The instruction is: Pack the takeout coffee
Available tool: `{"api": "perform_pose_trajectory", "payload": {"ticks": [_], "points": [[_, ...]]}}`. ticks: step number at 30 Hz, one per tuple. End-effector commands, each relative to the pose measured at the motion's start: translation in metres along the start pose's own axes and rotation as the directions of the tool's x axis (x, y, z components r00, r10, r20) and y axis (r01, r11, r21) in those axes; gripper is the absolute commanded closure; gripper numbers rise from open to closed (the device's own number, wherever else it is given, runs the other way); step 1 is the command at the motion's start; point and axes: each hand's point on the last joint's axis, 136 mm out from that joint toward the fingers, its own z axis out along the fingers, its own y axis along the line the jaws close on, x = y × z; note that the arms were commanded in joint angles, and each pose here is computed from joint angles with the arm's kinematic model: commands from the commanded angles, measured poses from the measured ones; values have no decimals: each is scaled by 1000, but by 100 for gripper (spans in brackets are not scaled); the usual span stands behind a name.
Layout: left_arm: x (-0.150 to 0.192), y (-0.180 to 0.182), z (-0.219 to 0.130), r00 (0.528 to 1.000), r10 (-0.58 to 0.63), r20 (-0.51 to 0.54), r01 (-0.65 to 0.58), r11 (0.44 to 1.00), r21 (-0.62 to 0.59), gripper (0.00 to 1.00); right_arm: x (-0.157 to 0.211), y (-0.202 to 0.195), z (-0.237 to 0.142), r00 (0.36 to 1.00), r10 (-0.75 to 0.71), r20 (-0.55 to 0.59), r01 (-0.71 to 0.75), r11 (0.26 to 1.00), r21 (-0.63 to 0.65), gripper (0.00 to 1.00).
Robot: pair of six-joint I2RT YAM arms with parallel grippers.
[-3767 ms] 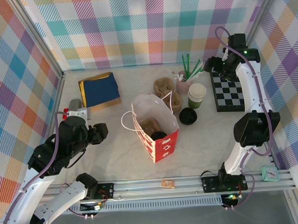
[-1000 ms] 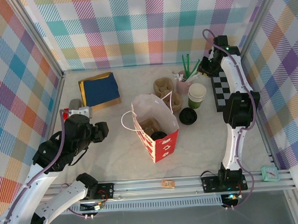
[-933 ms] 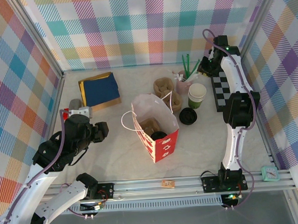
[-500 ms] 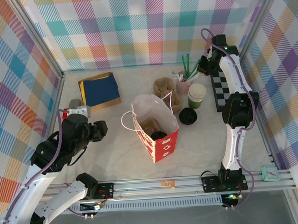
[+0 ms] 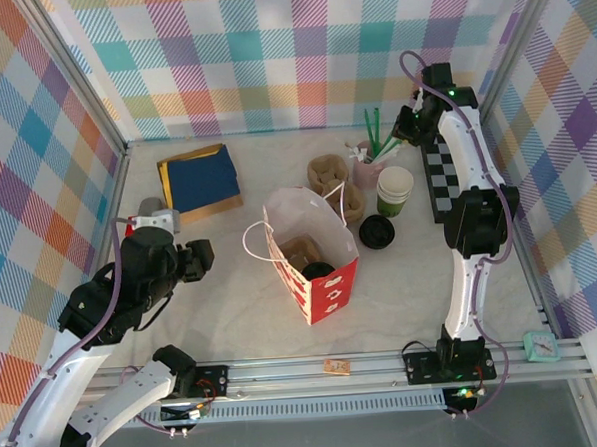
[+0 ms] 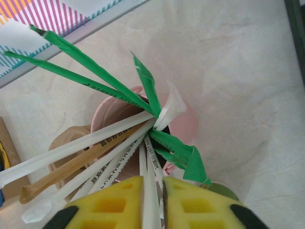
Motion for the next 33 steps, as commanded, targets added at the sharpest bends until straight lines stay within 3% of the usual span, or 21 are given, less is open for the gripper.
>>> {"api": "perform_pose_trajectory", "payload": {"ticks": [1, 7, 15, 24, 33], "points": [[-4, 1, -5, 1000, 22, 11, -22, 1000, -8, 43, -7, 8, -28, 998, -28, 54, 28, 1000, 6, 72], [-6, 0, -5, 1000, 23, 11, -23, 1000, -8, 43, -3, 2, -18, 1000, -20, 25, 19, 999, 39, 63], [-7, -1, -3, 1000, 26, 7, -25, 1000, -10, 43, -2, -2, -7, 1000, -12, 11, 11, 999, 52, 65], [-6, -1, -1, 1000, 27, 3, -27, 1000, -16, 43, -2, -6, 5, 1000, -13, 4, 12, 997, 71, 59], [-8, 1, -3, 999, 32, 9, -31, 999, -25, 43, -3, -2, 14, 1000, -16, 2, 16, 998, 55, 62]]}}
